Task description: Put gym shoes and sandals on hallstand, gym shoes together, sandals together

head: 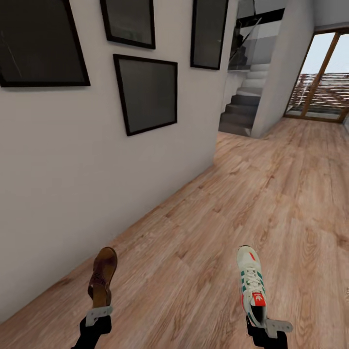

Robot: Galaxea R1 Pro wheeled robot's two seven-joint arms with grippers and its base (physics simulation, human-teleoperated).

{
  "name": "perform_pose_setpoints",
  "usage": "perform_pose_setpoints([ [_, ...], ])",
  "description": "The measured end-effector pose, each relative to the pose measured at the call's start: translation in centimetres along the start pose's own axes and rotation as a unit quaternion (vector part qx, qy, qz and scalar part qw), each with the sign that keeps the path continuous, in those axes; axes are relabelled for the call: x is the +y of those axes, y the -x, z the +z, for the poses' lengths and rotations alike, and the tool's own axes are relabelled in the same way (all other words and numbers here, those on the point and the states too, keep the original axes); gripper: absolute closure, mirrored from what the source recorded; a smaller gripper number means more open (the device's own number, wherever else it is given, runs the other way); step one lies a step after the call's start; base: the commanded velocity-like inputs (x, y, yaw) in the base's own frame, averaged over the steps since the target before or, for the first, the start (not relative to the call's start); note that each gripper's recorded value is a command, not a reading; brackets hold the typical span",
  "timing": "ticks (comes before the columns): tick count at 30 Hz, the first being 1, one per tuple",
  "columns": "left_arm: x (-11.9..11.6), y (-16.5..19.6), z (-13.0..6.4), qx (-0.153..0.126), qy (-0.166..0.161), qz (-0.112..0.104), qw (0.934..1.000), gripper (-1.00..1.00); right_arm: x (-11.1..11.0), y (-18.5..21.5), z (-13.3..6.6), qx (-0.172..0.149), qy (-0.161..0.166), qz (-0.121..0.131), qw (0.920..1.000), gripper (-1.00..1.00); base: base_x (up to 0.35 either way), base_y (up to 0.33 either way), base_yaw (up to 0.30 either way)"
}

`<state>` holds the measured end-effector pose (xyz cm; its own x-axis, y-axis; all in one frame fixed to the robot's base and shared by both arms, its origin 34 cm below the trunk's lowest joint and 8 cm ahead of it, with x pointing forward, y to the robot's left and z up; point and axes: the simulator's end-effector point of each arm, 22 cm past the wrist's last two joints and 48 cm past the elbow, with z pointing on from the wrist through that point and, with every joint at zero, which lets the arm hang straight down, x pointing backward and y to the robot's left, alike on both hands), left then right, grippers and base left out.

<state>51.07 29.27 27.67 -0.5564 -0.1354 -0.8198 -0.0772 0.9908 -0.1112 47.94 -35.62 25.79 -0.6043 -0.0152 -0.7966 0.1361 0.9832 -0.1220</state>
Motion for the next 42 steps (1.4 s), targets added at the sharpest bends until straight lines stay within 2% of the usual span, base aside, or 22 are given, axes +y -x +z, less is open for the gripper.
perform_pose_setpoints([
  [10, 0.09, -0.04, -0.02, 0.001, 0.001, 0.000, 1.0000, 1.00, 0.02, 0.00, 0.00, 0.000, 0.000, 0.000, 1.0000, 1.00, 0.261, -0.192, -0.300],
  [25, 0.08, -0.10, -0.02, 0.001, 0.001, 0.000, 1.0000, 1.00, 0.02, -0.03, 0.00, 0.000, 0.000, 0.000, 1.0000, 1.00, 0.045, -0.015, -0.300],
  [42, 0.16, 0.12, 0.01, -0.001, 0.001, 0.000, 1.0000, 1.00, 0.01, 0.00, -0.01, 0.000, 0.000, 0.000, 1.0000, 1.00, 0.314, 0.000, -0.300],
])
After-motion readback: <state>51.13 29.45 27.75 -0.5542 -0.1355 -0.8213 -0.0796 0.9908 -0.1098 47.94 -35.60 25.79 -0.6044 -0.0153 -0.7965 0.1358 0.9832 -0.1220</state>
